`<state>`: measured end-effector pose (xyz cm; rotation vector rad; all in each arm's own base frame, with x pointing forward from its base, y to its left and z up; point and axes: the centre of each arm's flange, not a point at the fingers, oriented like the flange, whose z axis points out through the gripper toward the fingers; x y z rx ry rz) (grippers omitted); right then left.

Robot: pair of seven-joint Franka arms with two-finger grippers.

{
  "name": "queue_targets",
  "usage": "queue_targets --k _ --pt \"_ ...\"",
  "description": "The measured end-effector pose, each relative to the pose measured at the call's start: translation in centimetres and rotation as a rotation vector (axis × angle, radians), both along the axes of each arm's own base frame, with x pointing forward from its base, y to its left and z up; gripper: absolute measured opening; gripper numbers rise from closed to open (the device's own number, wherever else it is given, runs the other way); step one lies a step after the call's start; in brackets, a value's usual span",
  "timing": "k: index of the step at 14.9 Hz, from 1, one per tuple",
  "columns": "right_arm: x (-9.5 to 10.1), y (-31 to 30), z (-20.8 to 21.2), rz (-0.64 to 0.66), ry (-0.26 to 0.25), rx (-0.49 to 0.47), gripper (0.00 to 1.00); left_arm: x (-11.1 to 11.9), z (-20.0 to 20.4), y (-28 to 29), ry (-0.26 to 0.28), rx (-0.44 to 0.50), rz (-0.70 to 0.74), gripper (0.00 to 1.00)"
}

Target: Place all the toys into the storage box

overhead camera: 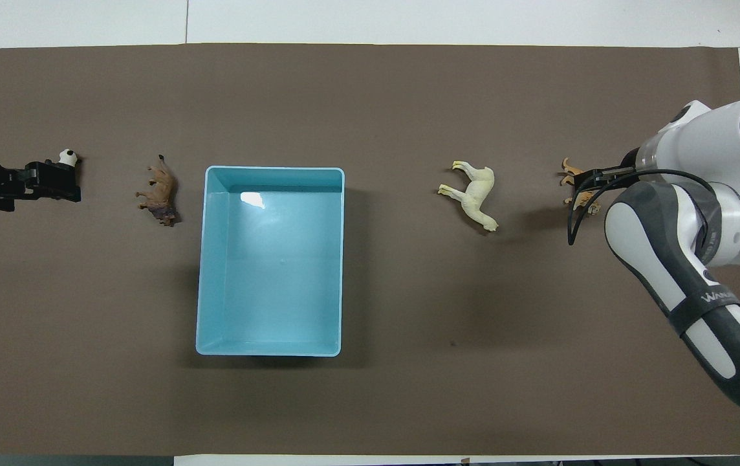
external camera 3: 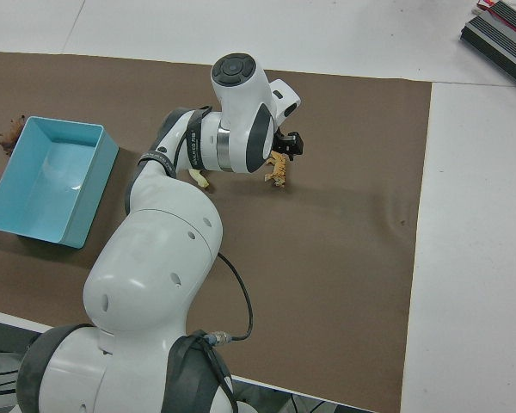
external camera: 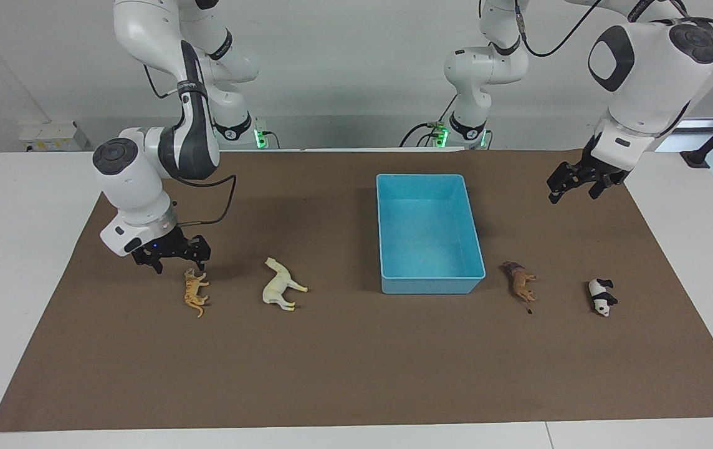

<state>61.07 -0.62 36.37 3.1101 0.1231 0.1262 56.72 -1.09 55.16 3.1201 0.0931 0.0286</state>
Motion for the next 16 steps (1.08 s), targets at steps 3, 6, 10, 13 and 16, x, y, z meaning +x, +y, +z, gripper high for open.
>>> queue_targets --k 3,6,10,13,16 --pt "0.5 -0.2 -3.0 0.018 0.001 -0.002 1.00 1.5 -2.3 0.0 -0.014 0.000 0.002 1.00" --pt "0.8 -0.2 -5.4 0.022 0.002 -0.002 1.00 3.6 -7.3 0.0 -0.017 0.001 0.007 1.00" --pt "0.9 -0.1 -6.2 0.025 -0.013 -0.001 1.00 4.0 -14.4 0.0 -0.050 0.001 0.025 1.00" --pt "0.8 -0.1 -7.1 0.025 -0.010 -0.001 1.00 3.7 -17.1 -0.3 -0.069 -0.002 0.052 1.00" --pt "0.6 0.0 -7.6 0.028 -0.006 -0.001 1.00 3.3 -20.2 -1.2 -0.054 -0.007 0.111 1.00"
